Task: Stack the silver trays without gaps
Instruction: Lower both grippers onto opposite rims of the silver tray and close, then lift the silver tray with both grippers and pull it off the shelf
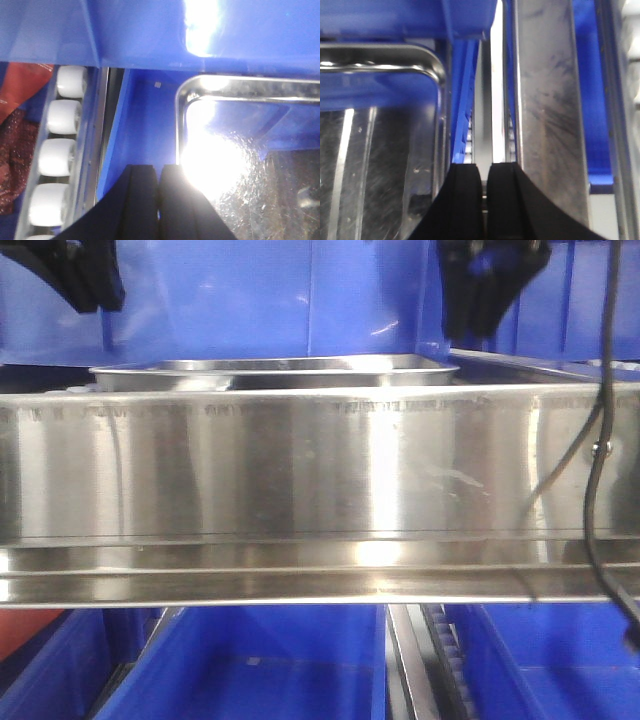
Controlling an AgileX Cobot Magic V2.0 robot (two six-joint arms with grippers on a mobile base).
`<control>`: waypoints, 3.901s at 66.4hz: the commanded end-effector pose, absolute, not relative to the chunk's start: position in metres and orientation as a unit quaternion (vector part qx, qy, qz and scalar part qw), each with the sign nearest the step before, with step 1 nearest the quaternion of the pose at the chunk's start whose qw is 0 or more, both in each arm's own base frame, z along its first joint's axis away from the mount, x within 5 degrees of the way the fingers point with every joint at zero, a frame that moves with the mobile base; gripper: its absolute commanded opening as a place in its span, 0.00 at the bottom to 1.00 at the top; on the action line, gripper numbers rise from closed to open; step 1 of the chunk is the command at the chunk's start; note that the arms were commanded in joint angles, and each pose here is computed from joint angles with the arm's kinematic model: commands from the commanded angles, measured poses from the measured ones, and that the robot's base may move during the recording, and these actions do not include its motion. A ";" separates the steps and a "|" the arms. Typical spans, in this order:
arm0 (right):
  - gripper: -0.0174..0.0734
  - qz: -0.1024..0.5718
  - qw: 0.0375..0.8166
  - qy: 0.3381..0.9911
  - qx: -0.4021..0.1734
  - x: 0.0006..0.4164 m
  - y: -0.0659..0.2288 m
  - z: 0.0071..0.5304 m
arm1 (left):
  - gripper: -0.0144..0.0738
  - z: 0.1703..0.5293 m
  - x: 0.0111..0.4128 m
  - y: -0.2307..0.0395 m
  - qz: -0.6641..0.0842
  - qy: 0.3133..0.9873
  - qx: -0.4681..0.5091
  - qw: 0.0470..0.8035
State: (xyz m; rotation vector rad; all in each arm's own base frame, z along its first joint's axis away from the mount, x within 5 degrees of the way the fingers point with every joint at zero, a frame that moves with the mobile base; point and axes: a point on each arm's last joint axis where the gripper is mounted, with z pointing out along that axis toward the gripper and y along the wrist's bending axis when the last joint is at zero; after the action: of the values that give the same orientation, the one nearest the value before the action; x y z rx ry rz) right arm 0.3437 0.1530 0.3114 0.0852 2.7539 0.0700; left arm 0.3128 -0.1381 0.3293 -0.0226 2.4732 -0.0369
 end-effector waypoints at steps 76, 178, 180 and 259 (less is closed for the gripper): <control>0.39 0.074 0.167 0.982 0.048 0.350 0.167 0.298 | 0.45 0.307 0.323 -0.150 -0.022 0.955 -0.012 0.296; 0.29 0.070 0.149 0.985 0.049 0.356 0.171 0.282 | 0.18 0.282 0.334 -0.155 -0.005 0.963 -0.007 0.268; 0.26 0.070 0.149 0.985 0.049 0.356 0.171 0.282 | 0.18 0.282 0.334 -0.155 -0.005 0.963 -0.007 0.268; 0.18 0.086 0.352 0.932 0.011 0.281 0.164 0.387 | 0.15 0.371 0.244 -0.157 -0.062 0.926 -0.029 0.372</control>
State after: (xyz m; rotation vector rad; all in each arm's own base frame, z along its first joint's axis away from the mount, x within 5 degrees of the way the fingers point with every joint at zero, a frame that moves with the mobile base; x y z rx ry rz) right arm 0.2958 0.1654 0.3752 0.0209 2.5078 0.1676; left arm 0.2597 -0.1539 0.3676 -0.0613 2.4075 -0.1361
